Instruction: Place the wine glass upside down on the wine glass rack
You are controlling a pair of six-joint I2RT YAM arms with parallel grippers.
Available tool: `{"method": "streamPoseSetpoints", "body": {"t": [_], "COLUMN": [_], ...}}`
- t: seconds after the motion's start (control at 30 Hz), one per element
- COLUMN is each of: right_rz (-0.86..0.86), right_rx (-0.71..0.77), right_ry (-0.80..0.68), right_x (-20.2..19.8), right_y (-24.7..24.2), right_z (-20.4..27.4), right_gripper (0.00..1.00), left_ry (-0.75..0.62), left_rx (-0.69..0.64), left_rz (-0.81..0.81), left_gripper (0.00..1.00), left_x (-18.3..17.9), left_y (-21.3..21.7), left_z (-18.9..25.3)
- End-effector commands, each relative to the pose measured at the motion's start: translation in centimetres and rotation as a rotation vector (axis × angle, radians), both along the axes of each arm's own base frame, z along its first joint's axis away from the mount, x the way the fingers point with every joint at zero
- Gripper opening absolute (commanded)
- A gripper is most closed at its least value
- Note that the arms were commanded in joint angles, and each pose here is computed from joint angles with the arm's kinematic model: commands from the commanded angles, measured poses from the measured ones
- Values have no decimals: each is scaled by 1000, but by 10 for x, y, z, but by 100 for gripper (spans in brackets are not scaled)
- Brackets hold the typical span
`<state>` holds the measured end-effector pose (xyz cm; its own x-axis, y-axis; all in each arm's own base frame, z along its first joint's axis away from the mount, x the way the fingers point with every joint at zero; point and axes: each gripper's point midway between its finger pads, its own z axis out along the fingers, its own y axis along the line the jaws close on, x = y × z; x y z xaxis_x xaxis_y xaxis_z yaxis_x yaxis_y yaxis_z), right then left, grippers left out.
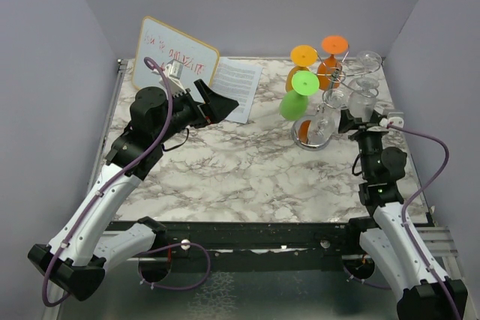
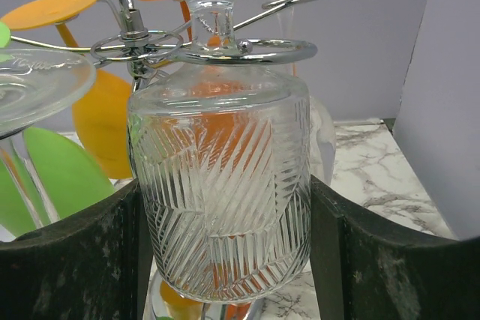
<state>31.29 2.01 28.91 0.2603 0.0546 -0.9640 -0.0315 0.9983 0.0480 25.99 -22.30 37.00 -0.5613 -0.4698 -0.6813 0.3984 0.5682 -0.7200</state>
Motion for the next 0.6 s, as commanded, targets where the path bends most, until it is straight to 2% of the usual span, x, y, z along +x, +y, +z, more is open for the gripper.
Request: {"method": "streamPoseSetpoints", "body": {"t": [0.0,0.3,0.57], "right_rz": [-30,-93,-105], "right_rx": [30,110,139], "right_ry": [-98,-39,24], "right_x": [-11,-6,4], "right_y": [-7,-19,-19], "right_z": [24,4,-14], "right_gripper": [1,2,15], "left_ry": [-13,-10,-5], "left_rx": [1,-2,-1], "left_rz": [6,2,1], "left_gripper": [99,99,99], "left_x": [1,0,1], "left_y": [2,1,0], "left_z": [0,0,-1]}}
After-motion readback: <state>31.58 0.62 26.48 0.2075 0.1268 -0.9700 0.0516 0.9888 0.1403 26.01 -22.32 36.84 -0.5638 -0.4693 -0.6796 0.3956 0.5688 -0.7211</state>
